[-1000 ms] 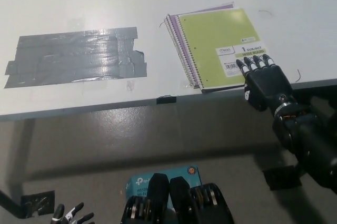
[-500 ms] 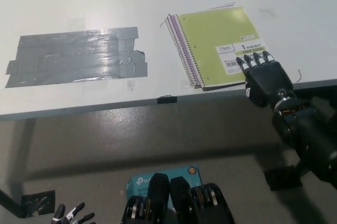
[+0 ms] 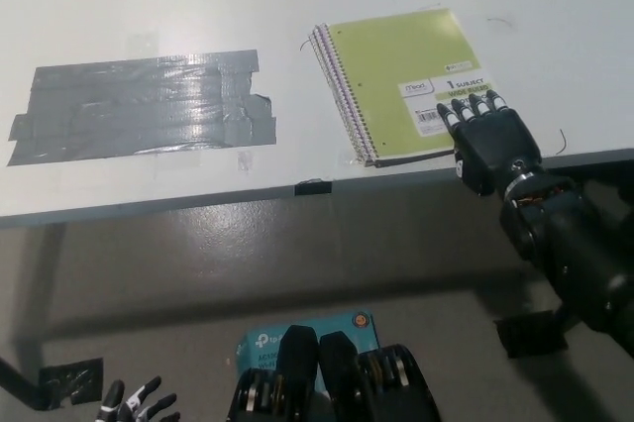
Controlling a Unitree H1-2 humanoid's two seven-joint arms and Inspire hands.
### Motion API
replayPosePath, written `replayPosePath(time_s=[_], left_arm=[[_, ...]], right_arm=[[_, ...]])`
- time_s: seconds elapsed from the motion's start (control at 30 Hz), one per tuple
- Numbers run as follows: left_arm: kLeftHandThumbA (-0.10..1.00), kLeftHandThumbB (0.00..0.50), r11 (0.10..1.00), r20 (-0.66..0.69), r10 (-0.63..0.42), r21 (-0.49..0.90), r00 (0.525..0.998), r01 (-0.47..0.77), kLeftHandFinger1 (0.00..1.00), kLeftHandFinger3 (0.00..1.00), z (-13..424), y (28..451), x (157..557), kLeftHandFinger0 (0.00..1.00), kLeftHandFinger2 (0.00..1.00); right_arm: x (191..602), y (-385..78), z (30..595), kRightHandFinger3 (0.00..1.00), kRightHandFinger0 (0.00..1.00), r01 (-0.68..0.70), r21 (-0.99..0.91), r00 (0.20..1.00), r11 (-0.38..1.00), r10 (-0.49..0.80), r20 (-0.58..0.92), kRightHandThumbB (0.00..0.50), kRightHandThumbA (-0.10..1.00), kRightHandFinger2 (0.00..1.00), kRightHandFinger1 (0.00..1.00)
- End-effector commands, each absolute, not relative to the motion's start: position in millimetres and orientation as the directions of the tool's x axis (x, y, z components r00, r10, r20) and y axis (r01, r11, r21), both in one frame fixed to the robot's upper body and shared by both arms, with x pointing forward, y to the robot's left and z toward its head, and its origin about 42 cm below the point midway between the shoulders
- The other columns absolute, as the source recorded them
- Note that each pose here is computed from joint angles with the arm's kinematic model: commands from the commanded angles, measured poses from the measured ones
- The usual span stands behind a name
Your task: The robot uses its right hand to align two notebooks stacked together until they are fully overlapped
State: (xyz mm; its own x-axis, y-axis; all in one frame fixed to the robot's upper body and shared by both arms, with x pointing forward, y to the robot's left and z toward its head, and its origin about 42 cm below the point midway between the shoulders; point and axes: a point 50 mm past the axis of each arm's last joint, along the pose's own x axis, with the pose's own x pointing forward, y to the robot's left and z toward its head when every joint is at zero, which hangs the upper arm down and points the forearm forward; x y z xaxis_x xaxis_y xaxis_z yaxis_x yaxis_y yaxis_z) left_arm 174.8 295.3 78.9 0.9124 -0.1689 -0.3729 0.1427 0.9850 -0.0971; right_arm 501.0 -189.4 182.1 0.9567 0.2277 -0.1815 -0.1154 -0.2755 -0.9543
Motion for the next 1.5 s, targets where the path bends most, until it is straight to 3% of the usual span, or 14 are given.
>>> replayPosePath(time_s=[0.0,0.43,0.6,1.0,1.2,1.33,1.43,1.47], left_arm=[[1.0,0.5,0.98,-0.343,-0.197,-0.082,0.919,0.18,0.93,1.0,84,296,175,0.9,0.94],[1.0,0.5,0.98,-0.344,-0.196,-0.086,0.918,0.177,0.93,1.0,84,294,175,0.86,0.93],[1.0,0.5,0.979,-0.347,-0.203,-0.084,0.916,0.185,0.94,1.0,84,295,174,0.91,0.95],[1.0,0.5,0.981,-0.366,-0.194,-0.083,0.91,0.176,0.96,1.0,81,296,169,0.89,0.92],[1.0,0.5,0.982,-0.367,-0.188,-0.088,0.911,0.167,0.97,1.0,79,296,168,0.98,0.88],[1.0,0.5,0.982,-0.374,-0.188,-0.099,0.908,0.163,0.92,1.0,78,297,165,0.9,0.83],[1.0,0.5,0.983,-0.382,-0.18,-0.092,0.906,0.157,0.92,1.0,77,299,163,0.97,0.8],[1.0,0.5,0.983,-0.385,-0.183,-0.102,0.905,0.155,0.92,1.0,77,298,163,0.94,0.81]], right_arm=[[499,-169,181,1.0,1.0,-0.161,-0.939,0.938,-0.304,0.248,-0.241,0.424,1.0,1.0,1.0],[501,-173,183,1.0,1.0,-0.163,-0.936,0.943,-0.312,0.228,-0.24,0.397,1.0,1.0,1.0],[502,-182,185,1.0,1.0,-0.159,-0.931,0.947,-0.328,0.215,-0.238,0.383,1.0,1.0,1.0],[507,-173,199,1.0,1.0,-0.169,-0.934,0.957,-0.314,0.175,-0.232,0.399,1.0,1.0,1.0],[514,-154,233,1.0,1.0,-0.163,-0.957,0.96,-0.241,0.186,-0.21,0.397,1.0,1.0,1.0],[525,-152,264,1.0,1.0,-0.1,-0.961,0.969,-0.259,0.192,-0.153,0.382,1.0,1.0,1.0],[533,-154,287,1.0,1.0,-0.065,-0.969,0.974,-0.239,0.195,-0.114,0.362,1.0,1.0,1.0],[537,-155,303,1.0,1.0,-0.023,-0.971,0.977,-0.237,0.199,-0.071,0.36,1.0,1.0,1.0]])
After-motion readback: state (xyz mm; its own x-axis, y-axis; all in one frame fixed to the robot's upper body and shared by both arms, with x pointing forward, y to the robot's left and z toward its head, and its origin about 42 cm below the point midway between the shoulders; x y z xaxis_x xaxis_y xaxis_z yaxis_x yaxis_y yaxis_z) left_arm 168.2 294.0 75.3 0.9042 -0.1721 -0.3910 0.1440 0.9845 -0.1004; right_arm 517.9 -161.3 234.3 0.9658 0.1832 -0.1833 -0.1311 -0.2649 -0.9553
